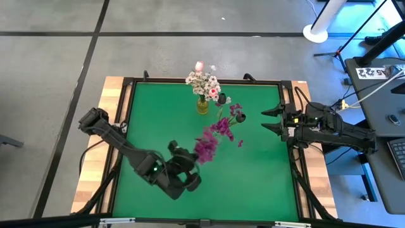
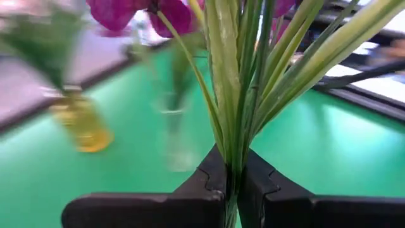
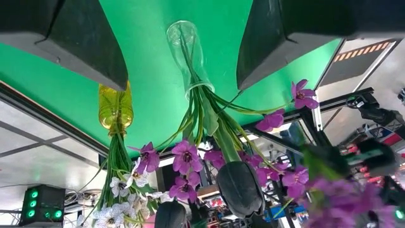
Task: Sort flowers into vase by color
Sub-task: Put the violet flowers into the transparent vase
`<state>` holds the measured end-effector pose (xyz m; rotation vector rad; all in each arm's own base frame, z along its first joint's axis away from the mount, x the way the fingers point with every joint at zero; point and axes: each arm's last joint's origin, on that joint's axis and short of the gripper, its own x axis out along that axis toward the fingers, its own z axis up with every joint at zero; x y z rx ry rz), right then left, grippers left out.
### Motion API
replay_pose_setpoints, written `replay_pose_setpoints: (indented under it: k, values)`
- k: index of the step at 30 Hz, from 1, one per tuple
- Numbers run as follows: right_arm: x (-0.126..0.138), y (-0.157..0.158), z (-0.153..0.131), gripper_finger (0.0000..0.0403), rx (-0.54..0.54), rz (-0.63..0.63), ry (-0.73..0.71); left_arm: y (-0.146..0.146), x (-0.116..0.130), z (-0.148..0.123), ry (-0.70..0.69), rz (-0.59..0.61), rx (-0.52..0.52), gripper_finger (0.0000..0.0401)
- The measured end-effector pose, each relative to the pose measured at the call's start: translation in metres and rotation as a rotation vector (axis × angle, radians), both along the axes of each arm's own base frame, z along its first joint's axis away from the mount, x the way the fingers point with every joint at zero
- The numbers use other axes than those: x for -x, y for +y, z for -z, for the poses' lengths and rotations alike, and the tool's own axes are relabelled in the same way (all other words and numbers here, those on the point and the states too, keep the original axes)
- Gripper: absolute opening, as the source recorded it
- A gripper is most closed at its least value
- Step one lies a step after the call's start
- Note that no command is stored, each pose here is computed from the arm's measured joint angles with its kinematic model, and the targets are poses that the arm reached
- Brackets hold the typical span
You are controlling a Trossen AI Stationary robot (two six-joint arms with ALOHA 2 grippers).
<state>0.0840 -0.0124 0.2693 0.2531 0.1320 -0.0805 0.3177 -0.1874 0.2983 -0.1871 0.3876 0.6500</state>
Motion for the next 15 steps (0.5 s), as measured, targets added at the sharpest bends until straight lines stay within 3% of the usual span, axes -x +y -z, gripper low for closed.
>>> replay_pose_setpoints:
  k: [4,11,15]
  values:
    - [0.000,0.000,0.000,0.0296,0.000,0.000,0.000,-0.001,-0.024,-0.015,-0.066,0.193,0.085,0.0005]
    - [0.000,0.000,0.000,0.0296,-0.002,0.001,0.000,-0.008,-0.039,-0.051,-0.275,0.351,-0.107,0.0005]
    - [0.000,0.000,0.001,0.0296,-0.004,0.001,0.007,-0.008,-0.042,-0.060,-0.324,0.440,-0.160,0.0005]
